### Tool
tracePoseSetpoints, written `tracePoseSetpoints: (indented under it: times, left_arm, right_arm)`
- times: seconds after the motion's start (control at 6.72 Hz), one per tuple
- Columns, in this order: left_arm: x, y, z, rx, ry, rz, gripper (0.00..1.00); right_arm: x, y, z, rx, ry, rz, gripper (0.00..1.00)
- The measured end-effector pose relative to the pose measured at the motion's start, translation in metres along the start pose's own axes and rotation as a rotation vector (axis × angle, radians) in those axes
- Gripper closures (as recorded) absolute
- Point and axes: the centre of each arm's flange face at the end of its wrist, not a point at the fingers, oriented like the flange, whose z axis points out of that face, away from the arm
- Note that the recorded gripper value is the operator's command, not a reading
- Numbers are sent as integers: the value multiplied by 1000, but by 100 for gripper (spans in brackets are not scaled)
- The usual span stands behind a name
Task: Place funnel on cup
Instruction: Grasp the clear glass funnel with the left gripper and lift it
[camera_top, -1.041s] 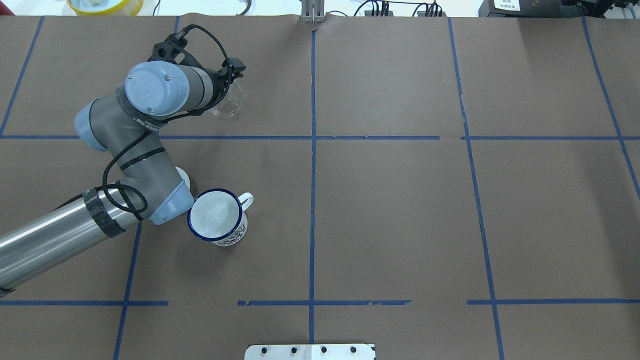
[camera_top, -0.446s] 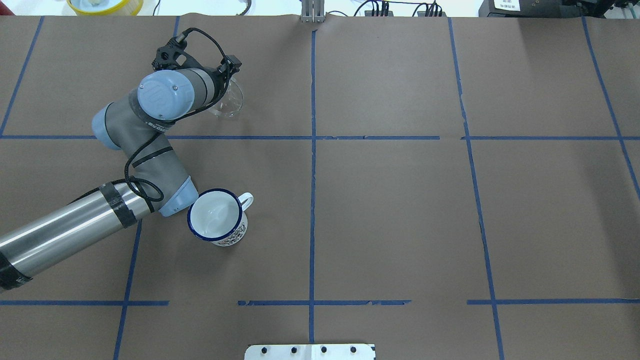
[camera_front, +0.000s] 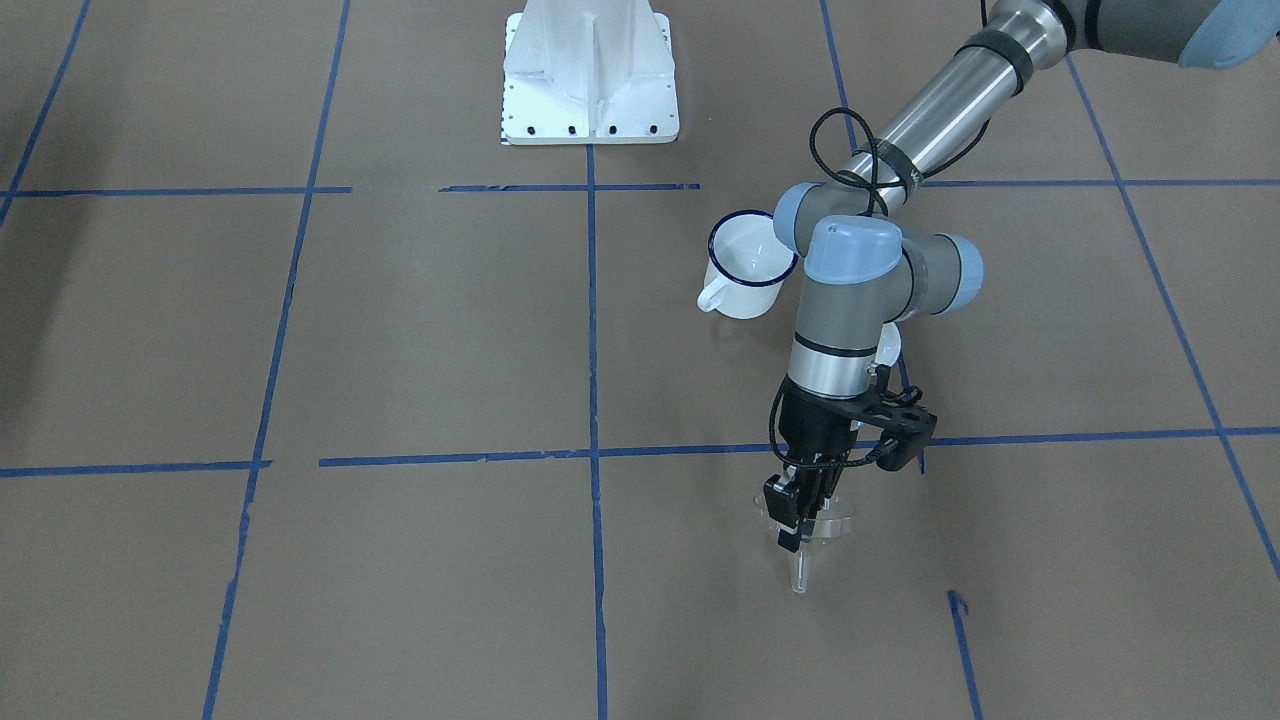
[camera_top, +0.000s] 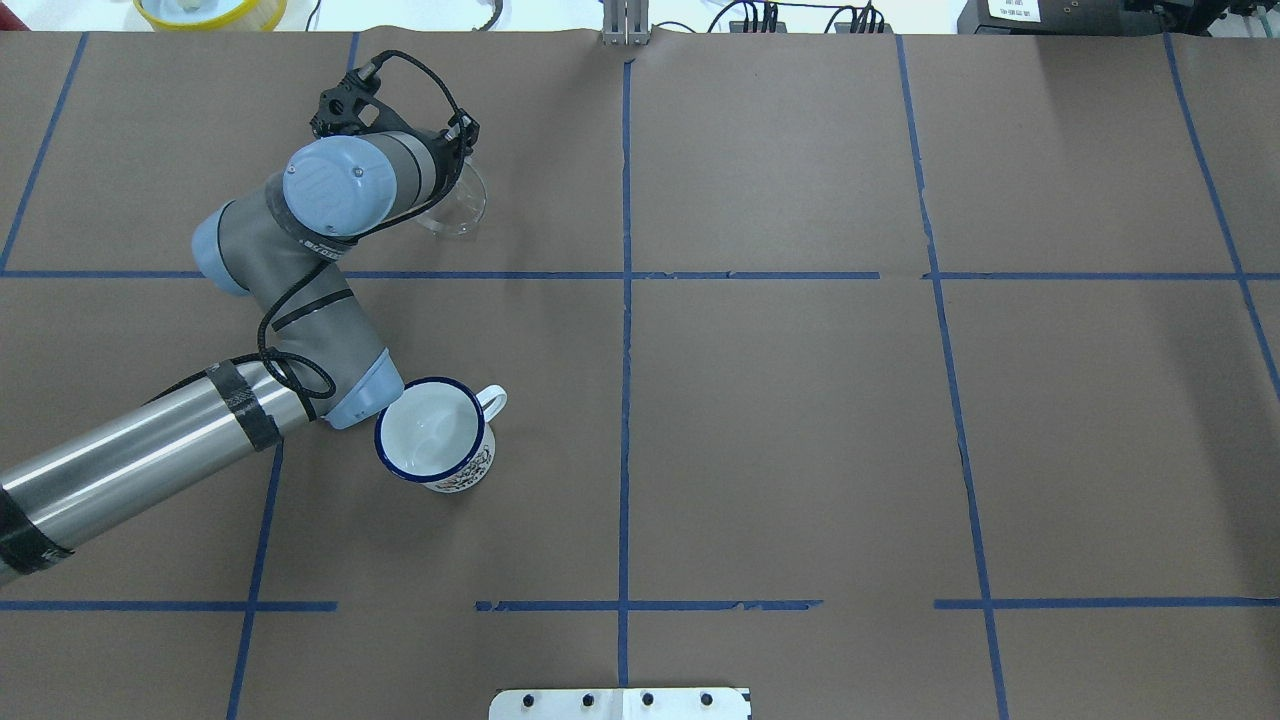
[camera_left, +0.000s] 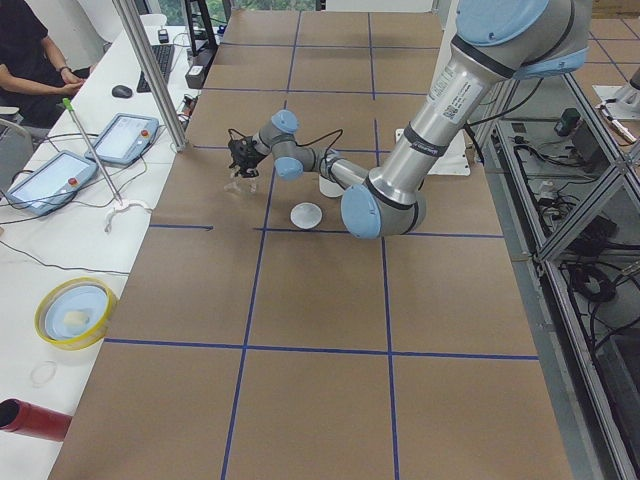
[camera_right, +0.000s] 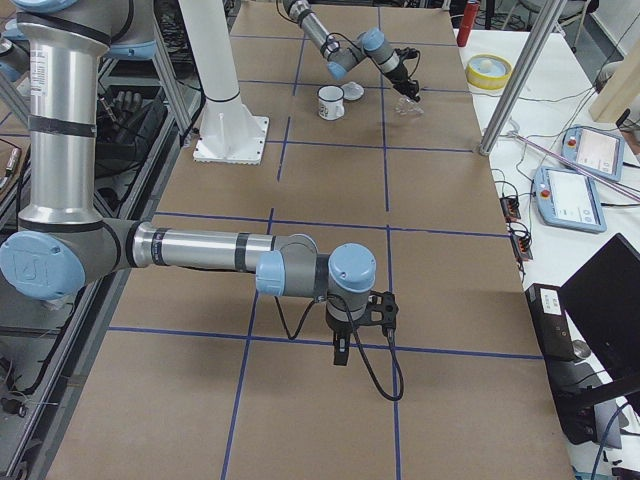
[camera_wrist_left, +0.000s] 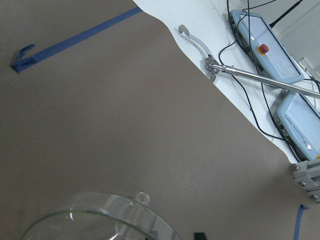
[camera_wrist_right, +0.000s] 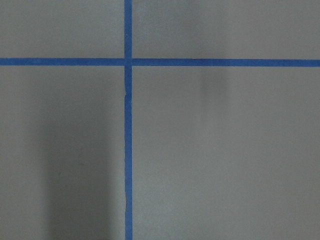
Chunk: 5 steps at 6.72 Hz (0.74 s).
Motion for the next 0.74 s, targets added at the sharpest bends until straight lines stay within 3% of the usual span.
tracePoseSetpoints:
  times: [0.3, 0.6, 0.74]
  left_arm:
    - [16, -20, -13, -14, 41, -10, 100]
    - [42, -53, -58, -122, 60, -6, 100]
    - [50, -65, -93, -171, 34, 40, 100]
  right_arm:
    - [0, 0, 0, 0, 0, 0, 0]
    - [0, 0, 0, 0, 0, 0, 0]
    - [0, 0, 0, 0, 0, 0, 0]
